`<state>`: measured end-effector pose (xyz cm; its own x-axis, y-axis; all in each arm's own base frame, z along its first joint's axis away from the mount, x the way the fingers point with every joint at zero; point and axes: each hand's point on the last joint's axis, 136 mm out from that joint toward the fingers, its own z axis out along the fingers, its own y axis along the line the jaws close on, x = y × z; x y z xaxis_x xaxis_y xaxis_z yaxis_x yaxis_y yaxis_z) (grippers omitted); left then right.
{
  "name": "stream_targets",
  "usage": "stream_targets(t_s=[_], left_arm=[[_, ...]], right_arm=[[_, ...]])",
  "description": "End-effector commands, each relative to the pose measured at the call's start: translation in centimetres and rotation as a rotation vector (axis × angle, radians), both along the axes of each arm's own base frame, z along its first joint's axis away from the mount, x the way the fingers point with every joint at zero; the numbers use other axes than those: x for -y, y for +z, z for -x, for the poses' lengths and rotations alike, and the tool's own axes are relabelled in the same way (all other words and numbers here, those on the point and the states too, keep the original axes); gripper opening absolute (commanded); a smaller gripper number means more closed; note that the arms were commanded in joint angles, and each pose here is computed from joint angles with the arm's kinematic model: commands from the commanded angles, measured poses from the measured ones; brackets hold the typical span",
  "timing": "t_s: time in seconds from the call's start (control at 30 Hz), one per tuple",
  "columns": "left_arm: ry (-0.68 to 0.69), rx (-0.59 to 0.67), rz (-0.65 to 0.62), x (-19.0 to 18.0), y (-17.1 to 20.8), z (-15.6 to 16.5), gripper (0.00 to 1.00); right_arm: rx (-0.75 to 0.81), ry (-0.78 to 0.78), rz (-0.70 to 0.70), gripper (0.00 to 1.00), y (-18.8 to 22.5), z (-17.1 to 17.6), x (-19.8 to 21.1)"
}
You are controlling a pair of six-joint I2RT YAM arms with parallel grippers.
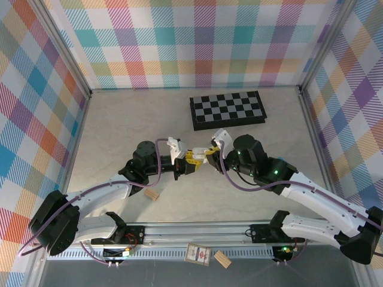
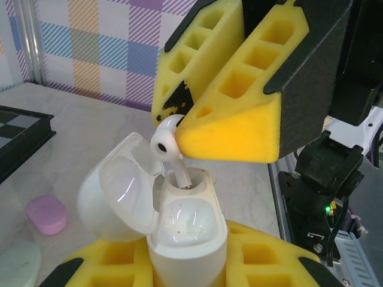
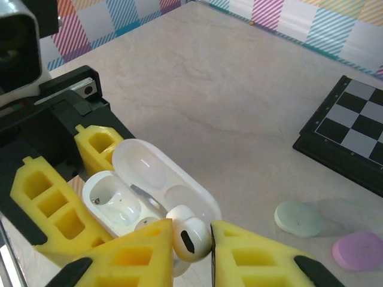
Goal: Insert the wireless bluetooth earbuds into the charging case
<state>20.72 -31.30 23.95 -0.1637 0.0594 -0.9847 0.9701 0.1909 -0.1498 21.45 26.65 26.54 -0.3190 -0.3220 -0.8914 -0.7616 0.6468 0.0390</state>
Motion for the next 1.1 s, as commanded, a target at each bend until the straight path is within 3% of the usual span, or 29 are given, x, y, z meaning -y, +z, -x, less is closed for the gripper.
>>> stream_targets(t_s=[0.0,0.33,0.53,0.83,1.07], left_arm=[[-0.030,0.057,0.059,0.1,3.0,0.5,0.03],[-0.027,0.061,0.062,0.0,3.1,0.6,0.03],[-0.025,0.064,0.062,-0.1,3.1,0.7,0.03],[-0.008,0.081,0.056,-0.6,2.6,0.7,0.03],[0.014,0.087,0.046,-1.8,2.3,1.2,0.03]], right_arm=[[-0.004,0.036,0.000,0.21,-0.4,0.6,-0.4],[-0.021,0.131,-0.008,0.24,-0.2,2.3,-0.8],[-0.006,0.107,-0.012,0.32,0.5,2.4,0.0],[0.000,-0.138,-0.219,0.46,3.1,-0.2,3.9],[-0.320,-0.433,-0.418,0.55,-2.8,-5.0,9.3]])
